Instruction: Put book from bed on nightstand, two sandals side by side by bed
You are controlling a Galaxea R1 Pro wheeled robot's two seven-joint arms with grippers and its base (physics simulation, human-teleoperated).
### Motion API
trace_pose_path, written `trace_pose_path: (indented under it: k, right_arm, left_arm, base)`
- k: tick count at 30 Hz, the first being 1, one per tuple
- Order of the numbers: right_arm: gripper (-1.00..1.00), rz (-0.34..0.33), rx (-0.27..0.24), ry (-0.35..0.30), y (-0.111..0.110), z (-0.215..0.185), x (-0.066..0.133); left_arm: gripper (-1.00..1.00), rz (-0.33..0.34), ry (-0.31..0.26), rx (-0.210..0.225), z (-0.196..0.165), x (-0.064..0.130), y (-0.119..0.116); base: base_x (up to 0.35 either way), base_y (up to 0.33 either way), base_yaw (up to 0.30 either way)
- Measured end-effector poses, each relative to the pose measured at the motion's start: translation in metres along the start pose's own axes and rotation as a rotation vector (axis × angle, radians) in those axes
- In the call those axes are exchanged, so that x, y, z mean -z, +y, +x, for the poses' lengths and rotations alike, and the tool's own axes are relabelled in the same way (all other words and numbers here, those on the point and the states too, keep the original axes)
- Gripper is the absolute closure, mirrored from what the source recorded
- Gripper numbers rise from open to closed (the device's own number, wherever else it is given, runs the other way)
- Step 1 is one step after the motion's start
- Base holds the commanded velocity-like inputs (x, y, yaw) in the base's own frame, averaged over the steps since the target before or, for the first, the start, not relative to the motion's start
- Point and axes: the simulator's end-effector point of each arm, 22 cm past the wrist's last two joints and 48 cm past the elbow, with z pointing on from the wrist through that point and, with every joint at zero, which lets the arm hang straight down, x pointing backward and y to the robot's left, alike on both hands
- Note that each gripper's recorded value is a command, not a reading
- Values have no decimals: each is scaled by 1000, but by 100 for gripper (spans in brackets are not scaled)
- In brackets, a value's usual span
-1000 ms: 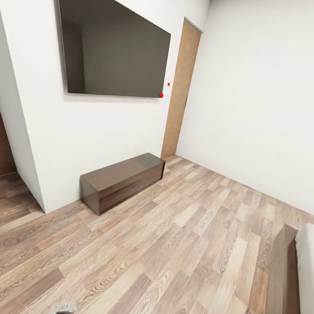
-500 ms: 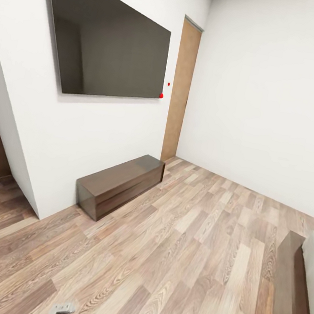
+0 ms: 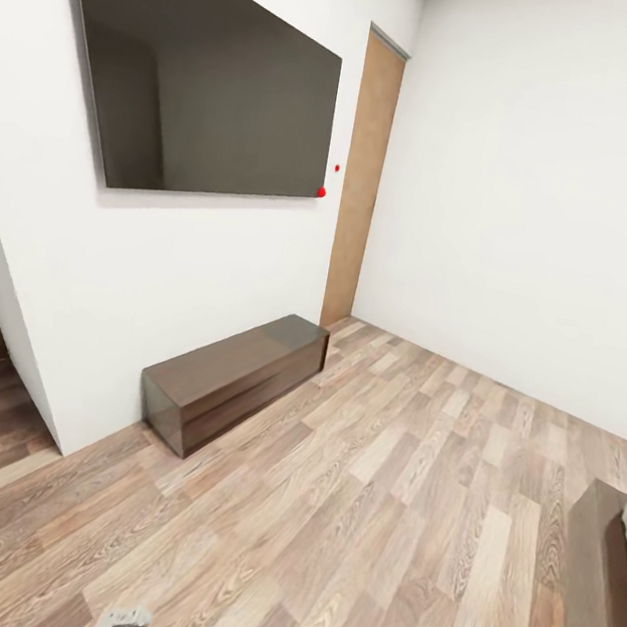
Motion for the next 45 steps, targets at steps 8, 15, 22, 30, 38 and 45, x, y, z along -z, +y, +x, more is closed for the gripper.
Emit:
trace_pose_path:
  k: [8,15,22,30,38,45]
  right_arm:
    - [-100,3,0,0,-1,0,0]
    - [-100,7,-2,-2,-2,-1,0]
    - [-100,8,-3,-2,-2,-1,0]
    - [-100,8,-3,-1,-2,0,0]
    - [-100,8,-5,-1,-2,0,0]
    - [-100,8,-6,-2,-2,0,0]
  left_arm:
    - [-100,0,0,0,0,0,0]
    - [-100,0,0,0,0,0,0]
    - [-100,0,0,0,0,0,0]
    - [-100,0,1,0,0,0,0]
    - [-100,0,1,0,0,0,0]
    - [-100,0,1,0,0,0,0]
  base:
    - [275,0,0]
    - [258,0,0]
    - [223,0,0]
    - [68,0,-42]
    - [2,0,-250]
    - [0,0,-283]
